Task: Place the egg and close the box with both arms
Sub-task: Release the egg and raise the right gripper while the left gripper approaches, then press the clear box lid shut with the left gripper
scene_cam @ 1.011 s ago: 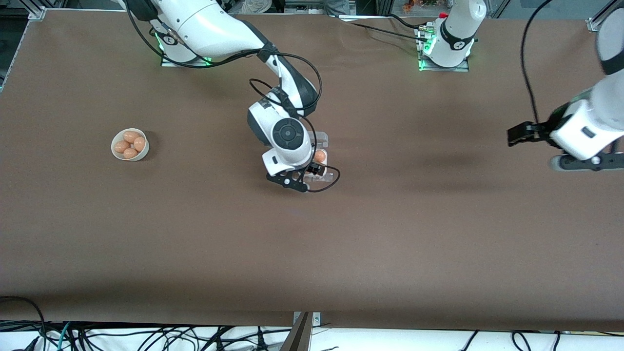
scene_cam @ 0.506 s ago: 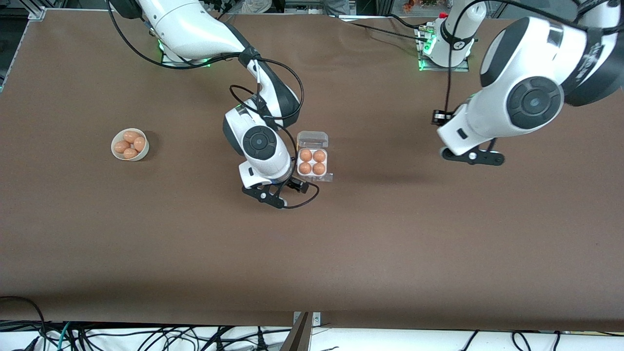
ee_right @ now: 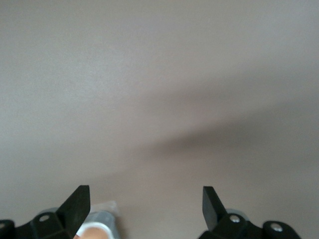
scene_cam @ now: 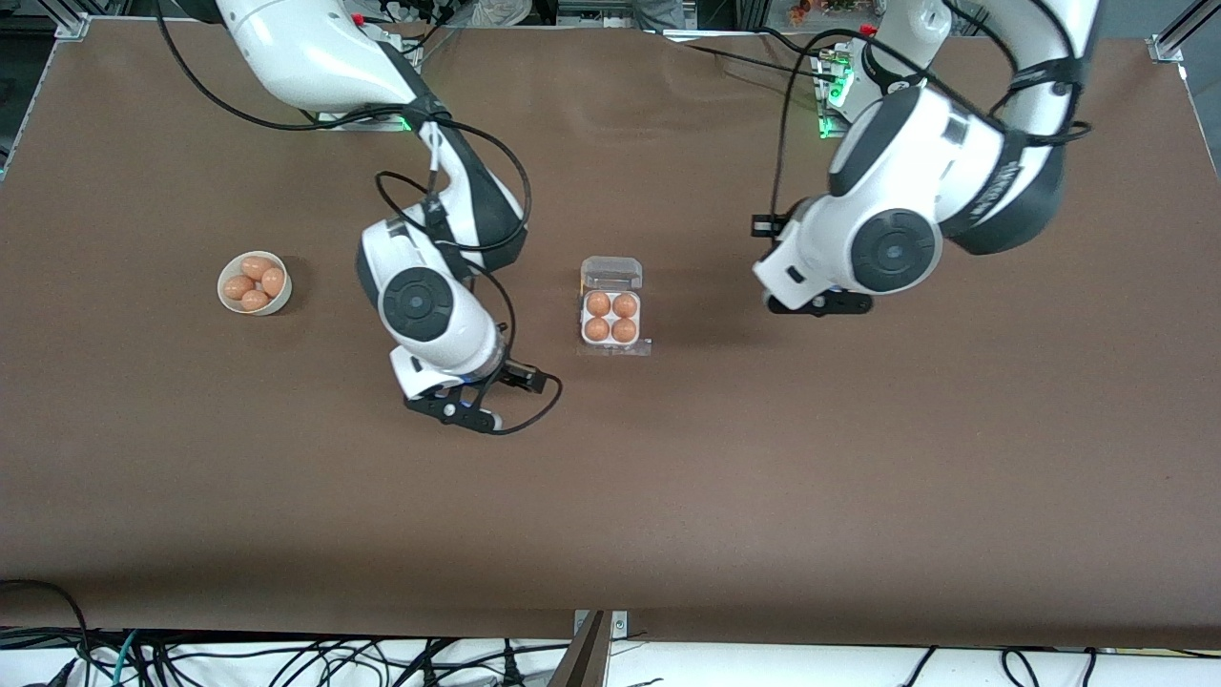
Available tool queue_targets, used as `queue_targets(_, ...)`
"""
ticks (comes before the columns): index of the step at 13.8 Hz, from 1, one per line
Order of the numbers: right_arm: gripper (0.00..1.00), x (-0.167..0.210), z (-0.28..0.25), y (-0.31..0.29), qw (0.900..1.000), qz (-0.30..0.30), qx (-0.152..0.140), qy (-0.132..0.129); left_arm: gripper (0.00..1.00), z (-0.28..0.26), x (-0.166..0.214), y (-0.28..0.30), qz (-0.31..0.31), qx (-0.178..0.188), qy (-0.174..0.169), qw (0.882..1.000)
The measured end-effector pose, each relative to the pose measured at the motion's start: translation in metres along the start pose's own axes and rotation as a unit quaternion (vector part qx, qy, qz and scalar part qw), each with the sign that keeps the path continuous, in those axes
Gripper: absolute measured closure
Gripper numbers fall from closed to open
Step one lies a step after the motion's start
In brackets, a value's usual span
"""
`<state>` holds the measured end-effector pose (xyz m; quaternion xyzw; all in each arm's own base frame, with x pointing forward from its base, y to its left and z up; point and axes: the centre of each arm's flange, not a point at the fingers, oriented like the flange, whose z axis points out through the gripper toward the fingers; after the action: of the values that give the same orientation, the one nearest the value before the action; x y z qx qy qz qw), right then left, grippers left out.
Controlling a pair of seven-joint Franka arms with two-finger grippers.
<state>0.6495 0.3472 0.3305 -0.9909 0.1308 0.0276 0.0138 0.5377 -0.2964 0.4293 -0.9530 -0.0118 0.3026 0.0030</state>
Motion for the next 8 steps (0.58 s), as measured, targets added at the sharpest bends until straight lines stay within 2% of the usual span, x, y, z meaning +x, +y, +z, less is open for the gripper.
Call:
queue_targets(3,0.0,0.015,-0.029,0.031,1.0,-0.027,-0.015,-0.005,0.92,0.021,0.003,0.035,0.002,-0.025,-0.022,0.999)
queue_targets(5,0.0,0.029,-0.055,0.062,0.998,-0.054,-0.022,-0.008,0.92,0.032,0.01,0.051,-0.001,-0.052,-0.031,0.998)
queue_targets(8,0.0,0.061,-0.1,0.136,0.995,-0.096,-0.018,-0.01,0.91,0.062,0.016,0.083,0.008,-0.061,-0.054,0.997)
